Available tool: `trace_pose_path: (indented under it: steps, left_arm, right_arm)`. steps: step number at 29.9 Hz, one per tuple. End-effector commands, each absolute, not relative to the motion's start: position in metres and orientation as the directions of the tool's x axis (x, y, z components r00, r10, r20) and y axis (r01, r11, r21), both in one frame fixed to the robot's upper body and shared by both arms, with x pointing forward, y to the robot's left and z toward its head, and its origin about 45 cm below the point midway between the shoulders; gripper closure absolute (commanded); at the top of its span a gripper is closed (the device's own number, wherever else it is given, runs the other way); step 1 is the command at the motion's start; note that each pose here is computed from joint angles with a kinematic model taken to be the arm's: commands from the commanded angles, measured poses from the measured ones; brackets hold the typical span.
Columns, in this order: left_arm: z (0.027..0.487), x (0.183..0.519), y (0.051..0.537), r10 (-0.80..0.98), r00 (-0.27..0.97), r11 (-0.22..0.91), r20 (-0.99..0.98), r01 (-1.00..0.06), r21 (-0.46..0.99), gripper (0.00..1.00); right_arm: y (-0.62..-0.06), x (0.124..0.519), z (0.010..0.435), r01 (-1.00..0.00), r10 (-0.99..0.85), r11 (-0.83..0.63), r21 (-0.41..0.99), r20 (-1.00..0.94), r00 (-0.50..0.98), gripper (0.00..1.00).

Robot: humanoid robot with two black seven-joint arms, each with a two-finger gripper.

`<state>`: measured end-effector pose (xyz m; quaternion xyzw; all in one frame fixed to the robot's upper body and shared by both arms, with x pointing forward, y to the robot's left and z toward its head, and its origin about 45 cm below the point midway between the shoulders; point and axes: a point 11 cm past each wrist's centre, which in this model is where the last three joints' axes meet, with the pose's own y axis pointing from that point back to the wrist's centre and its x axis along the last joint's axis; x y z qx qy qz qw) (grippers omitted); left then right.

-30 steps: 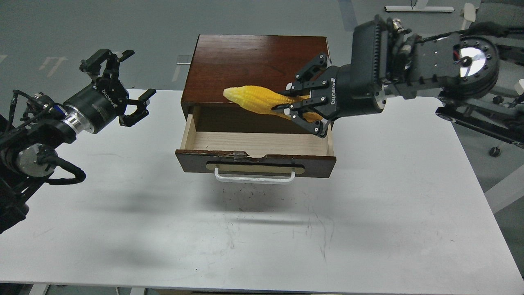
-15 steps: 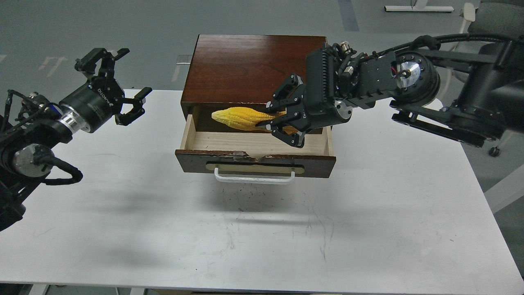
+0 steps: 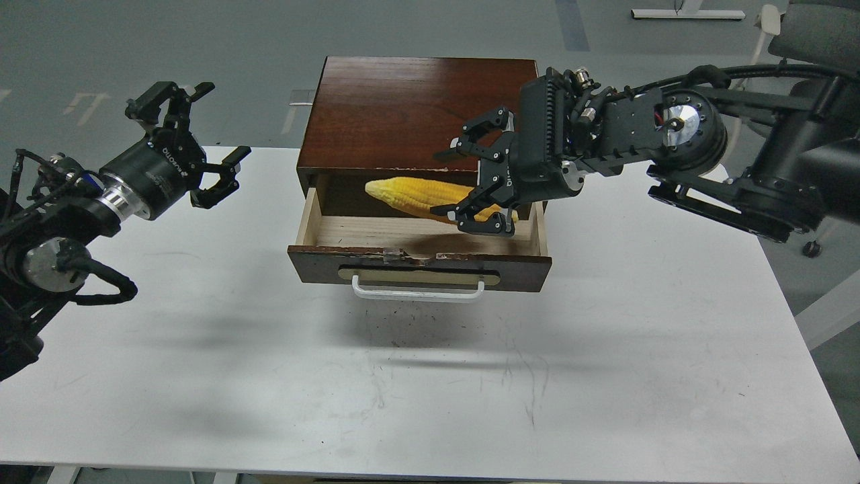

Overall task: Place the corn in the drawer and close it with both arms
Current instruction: 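Open the right gripper to drop the corn into the drawer, then raise the right gripper away from the box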

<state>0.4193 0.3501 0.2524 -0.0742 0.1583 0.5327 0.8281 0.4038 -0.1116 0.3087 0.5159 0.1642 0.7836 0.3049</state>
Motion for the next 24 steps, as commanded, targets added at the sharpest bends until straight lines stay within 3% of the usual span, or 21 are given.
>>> trace_pose_path:
  steps: [1, 9, 15, 20, 22, 24]
  left_arm:
    - [0.252, 0.420, 0.350, 0.860, 0.379, 0.418, -0.342, -0.907, 0.046, 0.00]
    - [0.252, 0.420, 0.351, 0.862, 0.376, 0.415, -0.340, -0.909, 0.047, 0.00]
    - [0.248, 0.420, 0.365, 0.880, 0.344, 0.386, -0.327, -0.920, 0.071, 0.00]
    - [0.252, 0.421, 0.377, 0.894, 0.325, 0.363, -0.307, -0.929, 0.073, 0.00]
    - [0.260, 0.421, 0.386, 0.905, 0.320, 0.351, -0.281, -0.934, 0.068, 0.00]
    - [0.265, 0.421, 0.392, 0.915, 0.325, 0.349, -0.238, -0.934, 0.069, 0.00]
  right_arm:
    - [-0.110, 0.403, 0.307, -0.304, 0.645, -0.762, 0.572, 0.711, -0.280, 0.02]
    - [-0.092, 0.396, 0.315, -0.260, 0.551, -0.832, 0.490, 0.780, -0.295, 0.00]
    - [-0.084, 0.423, 0.385, -0.346, 0.334, -0.901, 0.263, 0.929, -0.162, 0.00]
    - [-0.116, 0.457, 0.423, -0.487, -0.033, -0.870, 0.079, 0.976, 0.216, 0.02]
    - [-0.157, 0.482, 0.439, -0.607, -0.372, -0.794, -0.028, 0.812, 0.450, 0.03]
    - [-0.208, 0.503, 0.445, -0.737, -0.614, -0.672, -0.069, 0.610, 0.502, 0.03]
